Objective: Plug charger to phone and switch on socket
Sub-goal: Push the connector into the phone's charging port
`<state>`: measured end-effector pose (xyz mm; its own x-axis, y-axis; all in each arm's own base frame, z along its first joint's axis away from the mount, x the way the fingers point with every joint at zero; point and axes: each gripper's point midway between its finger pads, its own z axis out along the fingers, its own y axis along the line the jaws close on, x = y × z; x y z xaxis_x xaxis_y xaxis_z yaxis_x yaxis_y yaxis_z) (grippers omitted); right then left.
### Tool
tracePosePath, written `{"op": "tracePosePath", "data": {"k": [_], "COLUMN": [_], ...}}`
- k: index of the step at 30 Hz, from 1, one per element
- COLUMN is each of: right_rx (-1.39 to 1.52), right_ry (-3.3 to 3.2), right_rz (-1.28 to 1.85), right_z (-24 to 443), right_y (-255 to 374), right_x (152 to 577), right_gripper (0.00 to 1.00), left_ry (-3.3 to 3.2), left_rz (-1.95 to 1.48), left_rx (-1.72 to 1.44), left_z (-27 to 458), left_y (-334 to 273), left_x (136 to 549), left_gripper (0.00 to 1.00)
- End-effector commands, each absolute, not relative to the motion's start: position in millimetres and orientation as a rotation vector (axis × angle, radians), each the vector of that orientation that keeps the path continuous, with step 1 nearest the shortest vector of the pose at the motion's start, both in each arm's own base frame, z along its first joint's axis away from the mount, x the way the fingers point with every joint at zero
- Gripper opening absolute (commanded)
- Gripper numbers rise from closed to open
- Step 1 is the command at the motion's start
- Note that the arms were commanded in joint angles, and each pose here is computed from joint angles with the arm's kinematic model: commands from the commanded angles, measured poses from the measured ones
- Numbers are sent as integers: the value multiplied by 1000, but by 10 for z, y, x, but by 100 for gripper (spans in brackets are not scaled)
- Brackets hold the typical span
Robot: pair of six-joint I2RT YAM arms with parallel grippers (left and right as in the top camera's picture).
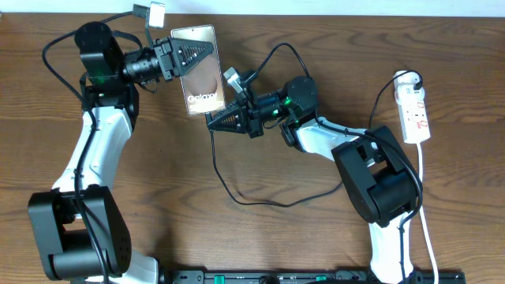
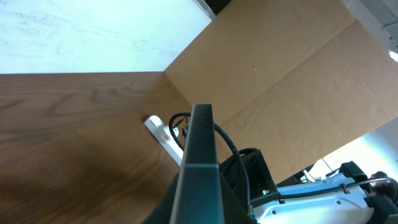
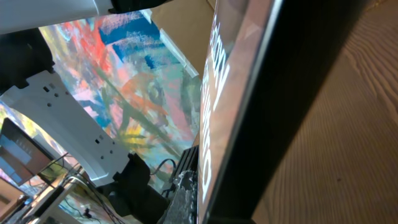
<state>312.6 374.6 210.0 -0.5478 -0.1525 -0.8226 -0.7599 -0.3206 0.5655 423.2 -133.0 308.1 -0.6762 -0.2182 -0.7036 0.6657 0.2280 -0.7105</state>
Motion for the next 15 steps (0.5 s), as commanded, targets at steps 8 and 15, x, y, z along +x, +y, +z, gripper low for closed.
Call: {"op": "tracePosePath", "data": {"k": [8,15], "right_rx": [-997,-994], "right_ry": [1408,1410], "right_rz": [1812,1811], "right_z": [2470,2469], "right_y": [3733,3724], "right_x": [3509,3520], "right_gripper": [1,1], "left_ry": [1731,1732], "left_rz": [-1609,-1606], "left_rx": [630,626], "left_z": [3133,3135], "left_y": [-1457,-1454], "left_x": [3934,3940], "left_gripper": [7,8]}}
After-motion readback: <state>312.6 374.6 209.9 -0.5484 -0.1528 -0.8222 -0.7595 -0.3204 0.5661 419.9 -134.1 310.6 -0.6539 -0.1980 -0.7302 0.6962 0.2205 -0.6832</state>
